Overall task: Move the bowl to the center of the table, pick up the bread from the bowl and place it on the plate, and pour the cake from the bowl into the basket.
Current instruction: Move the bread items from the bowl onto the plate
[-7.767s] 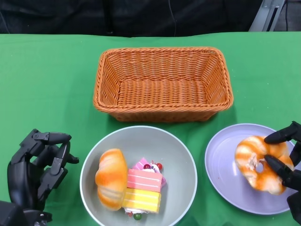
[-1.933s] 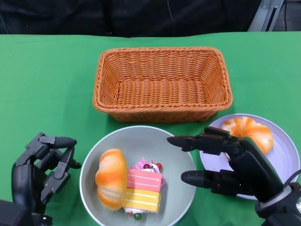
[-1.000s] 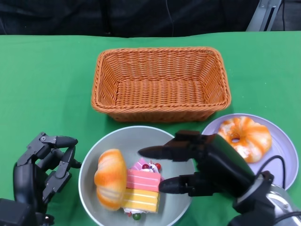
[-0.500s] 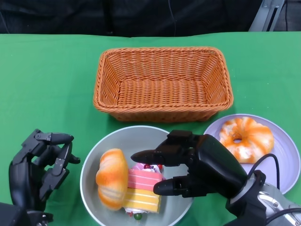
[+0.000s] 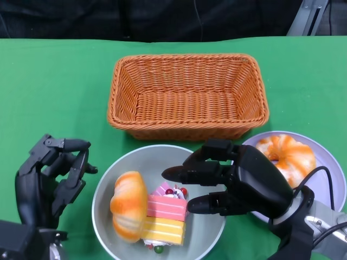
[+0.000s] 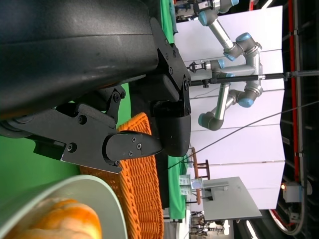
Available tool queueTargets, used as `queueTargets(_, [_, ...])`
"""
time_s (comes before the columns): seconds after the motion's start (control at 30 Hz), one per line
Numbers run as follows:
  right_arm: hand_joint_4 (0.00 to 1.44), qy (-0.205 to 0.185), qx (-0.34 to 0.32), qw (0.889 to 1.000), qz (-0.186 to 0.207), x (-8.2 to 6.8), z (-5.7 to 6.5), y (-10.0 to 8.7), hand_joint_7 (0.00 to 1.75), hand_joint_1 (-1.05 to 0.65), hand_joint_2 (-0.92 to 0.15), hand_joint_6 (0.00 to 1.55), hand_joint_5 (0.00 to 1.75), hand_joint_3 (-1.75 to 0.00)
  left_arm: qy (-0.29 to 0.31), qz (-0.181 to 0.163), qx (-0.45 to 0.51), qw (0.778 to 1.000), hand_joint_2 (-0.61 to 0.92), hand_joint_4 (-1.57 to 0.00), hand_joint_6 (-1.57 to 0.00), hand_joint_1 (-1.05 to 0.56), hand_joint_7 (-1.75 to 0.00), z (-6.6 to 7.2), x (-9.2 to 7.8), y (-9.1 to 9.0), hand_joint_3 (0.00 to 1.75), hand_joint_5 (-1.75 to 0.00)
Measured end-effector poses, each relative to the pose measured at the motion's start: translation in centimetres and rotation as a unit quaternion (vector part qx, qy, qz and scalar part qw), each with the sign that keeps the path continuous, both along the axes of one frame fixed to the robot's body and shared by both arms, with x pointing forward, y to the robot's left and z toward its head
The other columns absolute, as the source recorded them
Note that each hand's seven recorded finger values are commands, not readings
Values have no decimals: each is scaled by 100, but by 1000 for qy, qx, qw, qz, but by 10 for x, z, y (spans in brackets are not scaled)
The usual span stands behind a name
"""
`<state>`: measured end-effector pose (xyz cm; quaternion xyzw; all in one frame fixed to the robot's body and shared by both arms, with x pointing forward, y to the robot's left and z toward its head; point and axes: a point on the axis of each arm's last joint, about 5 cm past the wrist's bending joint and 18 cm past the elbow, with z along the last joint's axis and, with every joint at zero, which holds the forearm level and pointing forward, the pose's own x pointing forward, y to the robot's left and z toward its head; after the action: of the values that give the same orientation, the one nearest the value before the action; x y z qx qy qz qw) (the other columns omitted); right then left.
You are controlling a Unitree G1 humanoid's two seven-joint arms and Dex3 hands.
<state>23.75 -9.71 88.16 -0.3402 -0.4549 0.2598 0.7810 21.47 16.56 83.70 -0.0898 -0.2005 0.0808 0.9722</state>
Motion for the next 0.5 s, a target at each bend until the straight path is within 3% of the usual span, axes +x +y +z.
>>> queueTargets(0.3, [55, -46, -3, 999, 20, 9, -1, 8, 0, -49, -83, 75, 70, 0, 3, 6, -7, 1000, 82, -79, -80, -18, -121, 4, 3, 0, 57, -153])
queueTargets(0.5, [56, -73, -14, 996, 46, 11, -1, 14, 0, -51, -82, 72, 61, 0, 2, 6, -13, 1000, 81, -80, -83, -20, -117, 4, 4, 1, 57, -151])
